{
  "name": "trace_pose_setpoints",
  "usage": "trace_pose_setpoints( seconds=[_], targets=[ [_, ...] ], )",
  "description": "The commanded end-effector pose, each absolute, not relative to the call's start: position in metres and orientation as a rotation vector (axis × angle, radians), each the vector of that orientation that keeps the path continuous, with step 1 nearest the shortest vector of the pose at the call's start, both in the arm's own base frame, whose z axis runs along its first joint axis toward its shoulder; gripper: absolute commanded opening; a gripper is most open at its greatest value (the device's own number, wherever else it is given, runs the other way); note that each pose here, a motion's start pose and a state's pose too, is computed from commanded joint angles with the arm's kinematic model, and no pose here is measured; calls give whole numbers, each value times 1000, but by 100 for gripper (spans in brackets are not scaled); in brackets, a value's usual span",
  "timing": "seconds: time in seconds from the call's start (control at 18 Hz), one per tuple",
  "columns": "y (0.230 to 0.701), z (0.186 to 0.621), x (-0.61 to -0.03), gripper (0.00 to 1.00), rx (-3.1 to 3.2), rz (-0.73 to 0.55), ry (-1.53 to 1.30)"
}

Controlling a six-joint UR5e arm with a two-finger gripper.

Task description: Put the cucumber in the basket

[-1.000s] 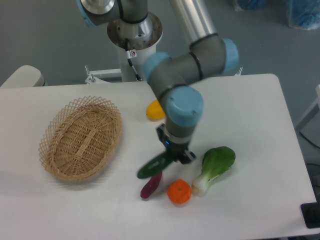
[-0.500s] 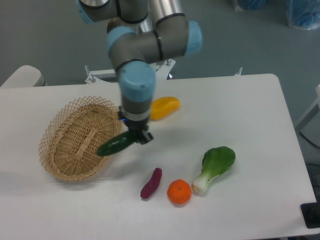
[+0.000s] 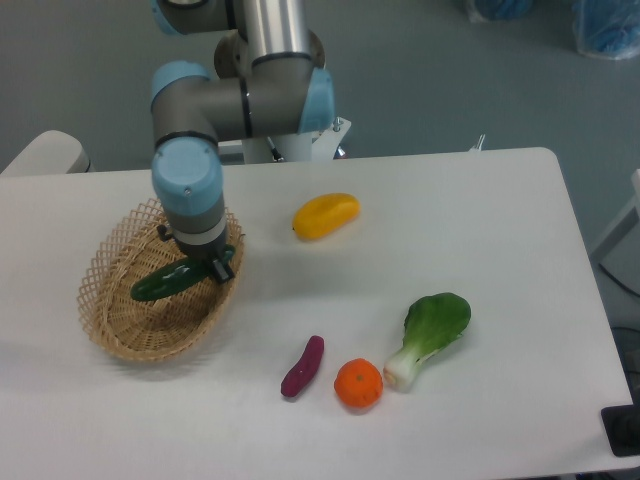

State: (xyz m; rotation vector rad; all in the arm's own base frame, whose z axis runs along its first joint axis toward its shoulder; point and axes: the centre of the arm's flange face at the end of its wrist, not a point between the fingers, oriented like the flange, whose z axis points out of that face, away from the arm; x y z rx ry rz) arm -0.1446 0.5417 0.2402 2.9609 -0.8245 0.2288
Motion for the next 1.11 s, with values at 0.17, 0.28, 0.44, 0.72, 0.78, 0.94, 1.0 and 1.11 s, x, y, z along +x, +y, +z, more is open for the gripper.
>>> trace_pose_setpoints(
  seconds=[0.17,0.28,0.44,0.72,0.78,0.94,1.0,1.11],
  targets=[
    [547,231,-139,41,2965,228,-803],
    [549,228,-138,50,2971,239,-784],
    [550,229,-137,89,2981,247,-786],
    [553,235,-141,100,3009,210,-788],
    [554,239,-144,100,3017,201,-786],
    [553,255,-171,100,3057,166,-747],
    [553,261,-182,100,3073,151,-731],
    [557,276,-204,100,3102,116,-703]
  ],
)
